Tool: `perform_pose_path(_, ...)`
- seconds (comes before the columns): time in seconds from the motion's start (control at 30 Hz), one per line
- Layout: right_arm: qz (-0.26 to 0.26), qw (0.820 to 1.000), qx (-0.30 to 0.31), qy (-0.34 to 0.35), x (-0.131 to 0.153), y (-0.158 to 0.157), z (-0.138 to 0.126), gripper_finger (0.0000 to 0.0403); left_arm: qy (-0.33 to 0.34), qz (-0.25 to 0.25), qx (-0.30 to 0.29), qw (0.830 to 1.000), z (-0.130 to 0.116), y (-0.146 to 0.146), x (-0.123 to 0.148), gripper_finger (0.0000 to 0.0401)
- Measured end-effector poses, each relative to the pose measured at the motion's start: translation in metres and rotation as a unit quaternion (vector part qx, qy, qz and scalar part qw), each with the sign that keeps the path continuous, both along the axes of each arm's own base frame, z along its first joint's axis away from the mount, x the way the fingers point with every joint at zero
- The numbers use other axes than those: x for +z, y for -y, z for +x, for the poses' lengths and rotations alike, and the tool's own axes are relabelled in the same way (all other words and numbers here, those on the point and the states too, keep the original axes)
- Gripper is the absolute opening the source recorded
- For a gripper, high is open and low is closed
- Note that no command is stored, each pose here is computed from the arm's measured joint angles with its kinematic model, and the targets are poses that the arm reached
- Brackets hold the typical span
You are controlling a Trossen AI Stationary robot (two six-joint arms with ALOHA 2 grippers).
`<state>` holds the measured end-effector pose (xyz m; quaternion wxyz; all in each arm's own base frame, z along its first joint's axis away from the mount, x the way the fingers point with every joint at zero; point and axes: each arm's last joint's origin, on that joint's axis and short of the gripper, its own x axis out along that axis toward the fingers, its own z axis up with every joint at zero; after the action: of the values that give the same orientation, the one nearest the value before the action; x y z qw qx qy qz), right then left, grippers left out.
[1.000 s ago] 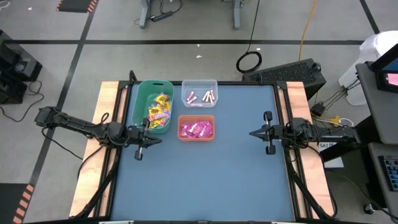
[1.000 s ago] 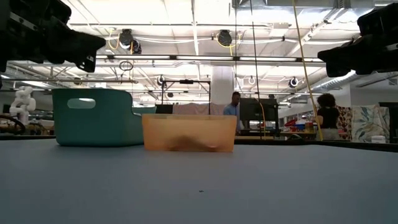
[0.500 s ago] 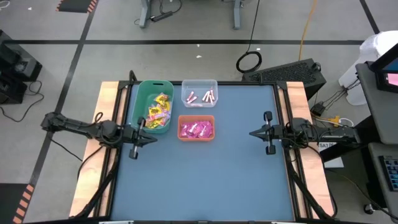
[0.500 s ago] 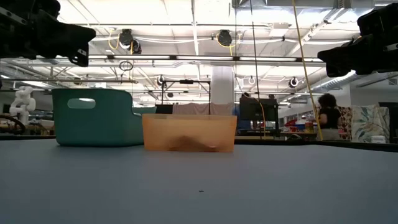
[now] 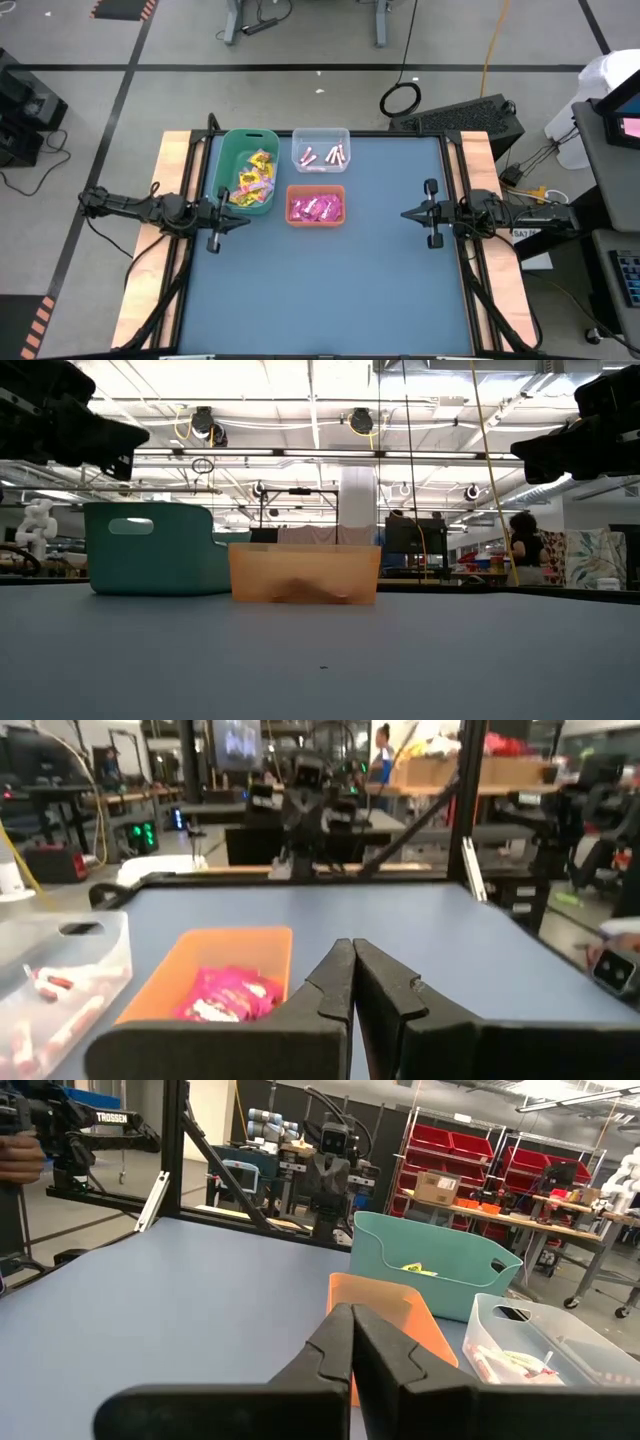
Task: Sort candy
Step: Return to Home Position
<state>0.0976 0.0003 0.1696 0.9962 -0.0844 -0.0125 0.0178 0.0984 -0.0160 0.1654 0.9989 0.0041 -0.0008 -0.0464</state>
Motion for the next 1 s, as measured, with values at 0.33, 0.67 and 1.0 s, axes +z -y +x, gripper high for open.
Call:
perform_pose_path(0.33, 0.000, 1.000, 0.000, 0.000, 0.000, 0.000, 0.000, 0.0000, 0.013, 0.014, 0.033, 0.999, -0.001, -0.006, 0.002, 0.0012)
perform_pose_path(0.67, 0.000, 1.000, 0.000, 0.001, 0.000, 0.000, 0.000, 0.0000, -0.003, -0.014, 0.025, 1.000, 0.000, -0.012, -0.001, 0.0012)
perform_pose_path(1.0, 0.000, 1.000, 0.000, 0.002, 0.000, 0.000, 0.000, 0.0000, -0.010, -0.013, 0.026, 1.000, 0.001, -0.012, -0.002, 0.0012)
